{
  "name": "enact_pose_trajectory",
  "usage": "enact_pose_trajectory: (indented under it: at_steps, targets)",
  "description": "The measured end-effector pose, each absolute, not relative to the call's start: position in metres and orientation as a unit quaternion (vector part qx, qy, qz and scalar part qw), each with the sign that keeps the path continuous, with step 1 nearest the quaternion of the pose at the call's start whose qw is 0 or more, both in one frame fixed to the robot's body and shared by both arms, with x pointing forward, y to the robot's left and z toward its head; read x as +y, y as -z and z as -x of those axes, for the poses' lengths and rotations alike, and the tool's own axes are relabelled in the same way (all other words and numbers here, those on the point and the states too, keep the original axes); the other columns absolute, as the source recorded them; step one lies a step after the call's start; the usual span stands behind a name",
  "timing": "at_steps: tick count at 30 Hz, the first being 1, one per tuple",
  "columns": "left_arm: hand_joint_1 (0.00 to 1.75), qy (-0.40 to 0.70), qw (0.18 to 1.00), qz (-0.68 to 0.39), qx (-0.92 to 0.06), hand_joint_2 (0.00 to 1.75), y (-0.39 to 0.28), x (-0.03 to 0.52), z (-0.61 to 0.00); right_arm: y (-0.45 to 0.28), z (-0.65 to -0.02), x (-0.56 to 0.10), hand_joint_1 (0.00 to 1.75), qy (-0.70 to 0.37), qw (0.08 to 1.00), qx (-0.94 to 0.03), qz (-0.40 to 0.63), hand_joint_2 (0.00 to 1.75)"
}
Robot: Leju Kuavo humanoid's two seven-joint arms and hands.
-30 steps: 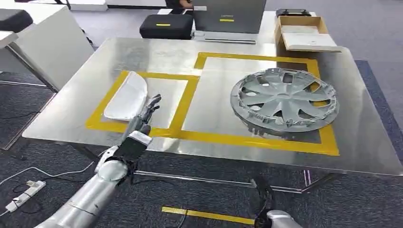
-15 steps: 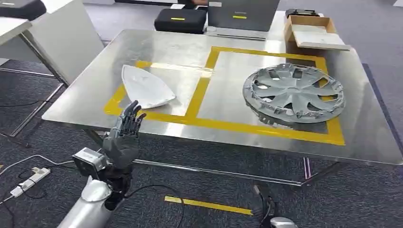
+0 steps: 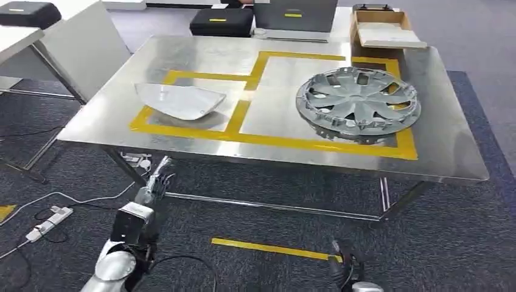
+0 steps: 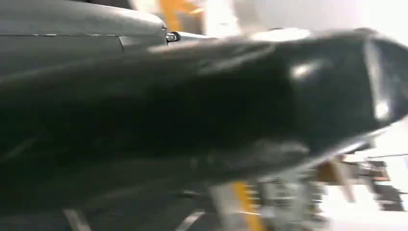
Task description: Take the parts from the cabinet and place them on the table.
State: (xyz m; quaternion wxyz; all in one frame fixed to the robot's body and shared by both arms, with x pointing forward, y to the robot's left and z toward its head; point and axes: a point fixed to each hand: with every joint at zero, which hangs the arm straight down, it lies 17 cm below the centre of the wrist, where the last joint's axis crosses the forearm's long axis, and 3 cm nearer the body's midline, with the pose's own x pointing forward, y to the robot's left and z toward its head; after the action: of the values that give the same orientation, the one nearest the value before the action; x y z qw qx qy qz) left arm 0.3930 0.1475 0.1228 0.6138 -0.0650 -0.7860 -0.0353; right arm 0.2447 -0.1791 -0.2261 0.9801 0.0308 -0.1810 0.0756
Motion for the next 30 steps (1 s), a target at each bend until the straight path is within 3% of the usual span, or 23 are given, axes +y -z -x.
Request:
enact_pose_trajectory:
  at_steps: [13,20,26,30]
  targets:
    - [0.0,0.108,0.811,-0.052,-0.573,0.0,0.092,0.199,-0.362,0.232,-0.232,-0.192,0.0,-0.082,0.987,-0.138,-0.012,0.0]
    - [0.0,0.068,0.931,-0.06,-0.355,0.0,0.208,0.228,-0.266,0.234,-0.231,-0.201,0.0,-0.1,0.987,-0.123,0.017,0.0]
    - [0.0,0.247,0.937,-0.095,-0.229,0.0,0.253,0.219,-0.174,0.234,-0.23,-0.204,0.0,-0.098,0.989,-0.114,0.013,0.0]
    - [0.0,0.282,0.933,-0.087,-0.204,0.0,0.26,0.213,-0.15,0.234,-0.229,-0.203,0.0,-0.096,0.989,-0.111,0.011,0.0]
